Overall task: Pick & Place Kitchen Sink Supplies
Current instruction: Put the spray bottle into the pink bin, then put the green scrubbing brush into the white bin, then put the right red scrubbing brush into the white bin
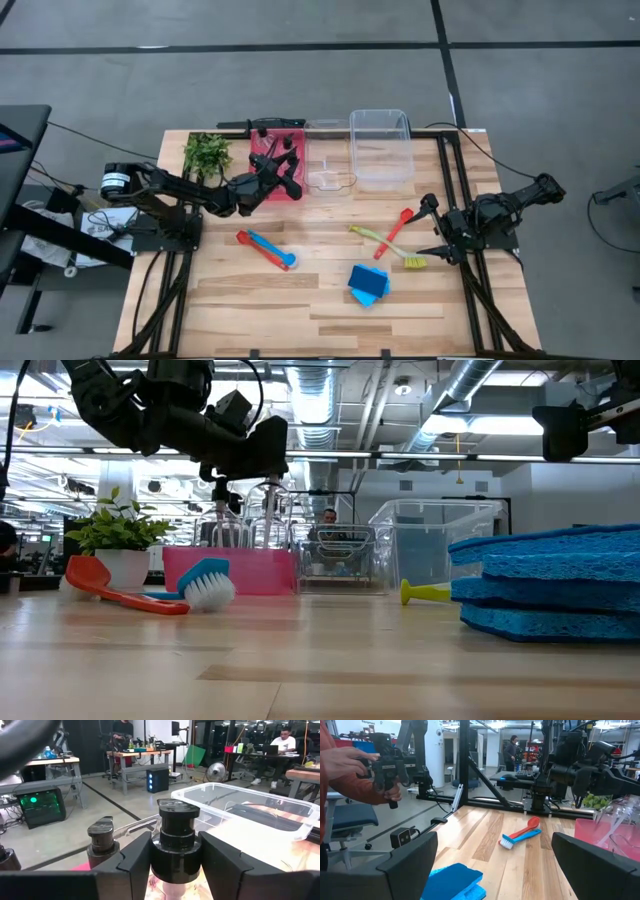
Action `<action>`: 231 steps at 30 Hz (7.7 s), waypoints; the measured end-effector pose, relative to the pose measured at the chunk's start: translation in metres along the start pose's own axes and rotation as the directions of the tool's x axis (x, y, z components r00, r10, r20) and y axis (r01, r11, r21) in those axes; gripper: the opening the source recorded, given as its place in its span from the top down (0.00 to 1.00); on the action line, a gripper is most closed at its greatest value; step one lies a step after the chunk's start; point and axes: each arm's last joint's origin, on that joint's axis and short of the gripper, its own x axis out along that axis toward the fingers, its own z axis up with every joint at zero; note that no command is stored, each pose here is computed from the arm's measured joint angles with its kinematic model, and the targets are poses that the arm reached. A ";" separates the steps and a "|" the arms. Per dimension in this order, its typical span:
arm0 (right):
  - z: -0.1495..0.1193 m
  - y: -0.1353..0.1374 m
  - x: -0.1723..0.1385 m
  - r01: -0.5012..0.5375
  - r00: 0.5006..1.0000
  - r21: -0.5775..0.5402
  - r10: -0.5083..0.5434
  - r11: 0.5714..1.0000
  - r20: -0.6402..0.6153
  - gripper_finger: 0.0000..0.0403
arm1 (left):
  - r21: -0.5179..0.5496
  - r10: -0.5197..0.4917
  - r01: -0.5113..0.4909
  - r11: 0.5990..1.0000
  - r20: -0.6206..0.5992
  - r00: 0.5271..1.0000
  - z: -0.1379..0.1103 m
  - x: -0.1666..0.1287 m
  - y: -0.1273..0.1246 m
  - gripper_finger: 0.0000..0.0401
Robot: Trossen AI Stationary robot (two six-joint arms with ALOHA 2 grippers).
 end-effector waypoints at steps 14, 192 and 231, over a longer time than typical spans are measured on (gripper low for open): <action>0.000 0.000 0.000 0.000 1.000 0.000 0.000 1.000 0.000 0.04 | 0.000 -0.005 0.005 1.000 0.001 1.000 0.000 -0.001 -0.001 0.53; 0.107 -0.025 0.004 0.418 0.885 0.443 -0.465 0.793 -0.003 0.17 | -0.410 -0.595 0.521 0.748 -0.067 0.801 0.068 -0.131 0.059 0.49; 0.094 -0.010 0.125 0.516 0.758 0.473 -0.124 0.714 -0.640 0.37 | -0.467 -0.772 0.667 0.581 -0.056 0.633 0.070 -0.136 0.053 0.49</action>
